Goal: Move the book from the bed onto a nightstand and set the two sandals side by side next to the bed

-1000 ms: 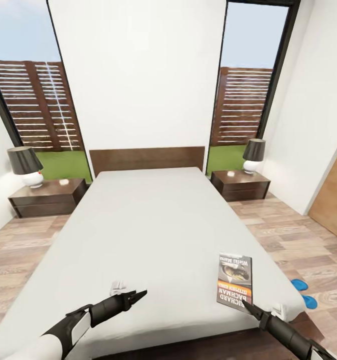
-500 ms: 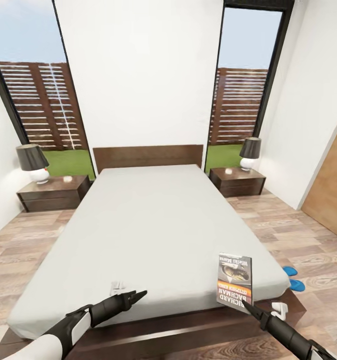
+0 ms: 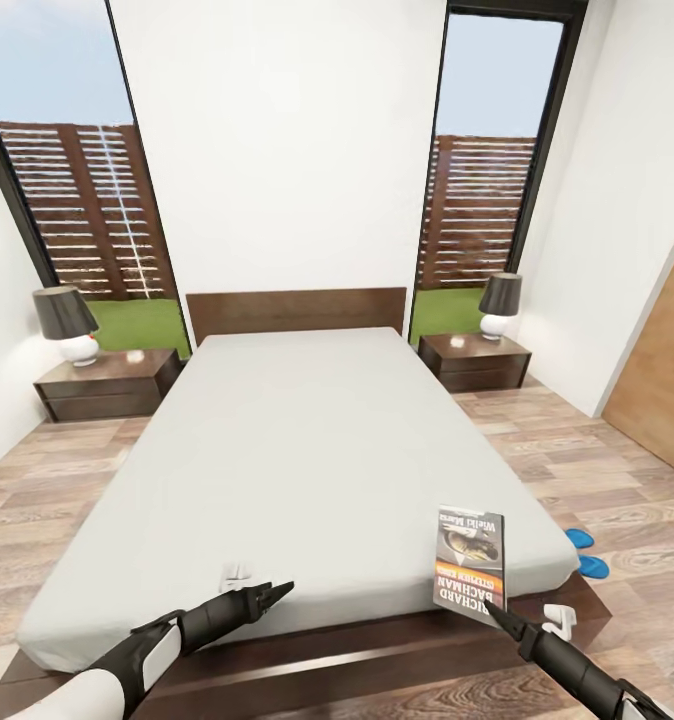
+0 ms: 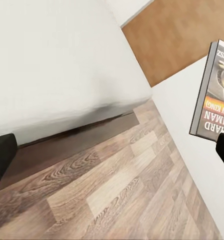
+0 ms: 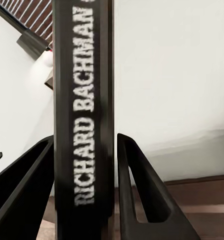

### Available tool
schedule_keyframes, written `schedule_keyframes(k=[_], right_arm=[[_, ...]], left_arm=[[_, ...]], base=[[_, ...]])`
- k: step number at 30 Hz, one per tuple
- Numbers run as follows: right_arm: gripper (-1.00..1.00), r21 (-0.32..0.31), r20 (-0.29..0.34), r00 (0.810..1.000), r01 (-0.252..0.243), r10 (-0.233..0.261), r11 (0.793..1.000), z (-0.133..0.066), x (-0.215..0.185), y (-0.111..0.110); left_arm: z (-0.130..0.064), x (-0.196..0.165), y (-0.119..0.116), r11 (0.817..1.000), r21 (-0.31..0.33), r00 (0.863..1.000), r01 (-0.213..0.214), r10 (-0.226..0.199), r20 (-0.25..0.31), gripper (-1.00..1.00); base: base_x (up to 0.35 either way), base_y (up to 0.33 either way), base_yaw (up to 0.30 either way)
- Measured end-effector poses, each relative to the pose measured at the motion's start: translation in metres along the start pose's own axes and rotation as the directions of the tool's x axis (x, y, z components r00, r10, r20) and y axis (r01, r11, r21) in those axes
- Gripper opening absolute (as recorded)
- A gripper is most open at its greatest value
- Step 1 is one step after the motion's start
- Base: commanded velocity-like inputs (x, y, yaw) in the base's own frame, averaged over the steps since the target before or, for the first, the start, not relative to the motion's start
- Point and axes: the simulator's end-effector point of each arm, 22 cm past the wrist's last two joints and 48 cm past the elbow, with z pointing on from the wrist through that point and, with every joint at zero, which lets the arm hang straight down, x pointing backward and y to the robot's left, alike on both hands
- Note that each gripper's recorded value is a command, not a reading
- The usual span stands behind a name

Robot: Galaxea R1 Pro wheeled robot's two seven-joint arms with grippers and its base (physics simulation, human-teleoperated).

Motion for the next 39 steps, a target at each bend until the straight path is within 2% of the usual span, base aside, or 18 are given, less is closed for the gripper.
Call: schedule_keyframes(k=[1, 3, 4, 5, 7, 10, 21, 34, 39], right_arm=[[-1.0, 0.004, 0.005, 1.0, 0.013, -0.013, 1.0, -0.002, -0.001, -0.003], [-1.0, 0.011, 0.011, 1.0, 0.029, -0.029, 1.0, -0.003, 0.001, -0.007], [-1.0, 0.041, 0.011, 1.0, 0.015, -0.015, 0.999, -0.011, 0.015, -0.016], [-1.0, 0.051, -0.016, 1.0, 0.017, -0.017, 0.999, -0.015, 0.032, -0.018], [-1.0, 0.087, -0.011, 1.0, 0.02, -0.019, 0.996, -0.026, 0.049, -0.027], [-1.0, 0.112, -0.017, 0.999, 0.049, -0.048, 0.993, -0.034, 0.065, -0.034], [-1.0, 0.122, -0.015, 0.998, 0.06, -0.058, 0.991, -0.034, 0.082, -0.047], [-1.0, 0.122, -0.015, 0.998, 0.061, -0.06, 0.991, -0.03, 0.098, -0.062], [-1.0, 0.123, -0.015, 0.998, 0.062, -0.061, 0.99, -0.028, 0.104, -0.068]], left_arm=[[-0.001, 0.01, 0.005, 1.0, -0.011, 1.0, 0.014, -0.015, -0.011, 1.0], [-0.002, 0.017, 0.011, 1.0, -0.021, 1.0, 0.009, -0.009, -0.005, 1.0], [-0.004, 0.021, 0.016, 0.999, -0.031, 1.0, -0.016, 0.016, 0.013, 1.0], [-0.004, 0.022, 0.018, 0.999, -0.034, 0.999, -0.028, 0.029, 0.023, 1.0], [-0.004, 0.025, 0.021, 0.998, -0.038, 0.999, -0.041, 0.042, 0.03, 1.0], [-0.007, 0.04, 0.03, 0.998, -0.053, 0.999, -0.028, 0.029, 0.019, 1.0], [-0.006, 0.062, 0.048, 0.997, -0.074, 0.999, -0.037, 0.039, 0.022, 1.0], [-0.008, 0.097, 0.07, 0.996, -0.091, 1.0, -0.014, 0.014, 0.004, 1.0], [-0.007, 0.103, 0.086, 0.99, -0.138, 1.0, -0.013, 0.014, 0.004, 1.0]], base=[[0.0, 0.0, 0.0], [0.0, 0.0, 0.0], [0.0, 0.0, 0.0], [0.0, 0.0, 0.0], [0.0, 0.0, 0.0], [0.0, 0.0, 0.0], [0.0, 0.0, 0.0], [0.0, 0.0, 0.0], [0.0, 0.0, 0.0]])
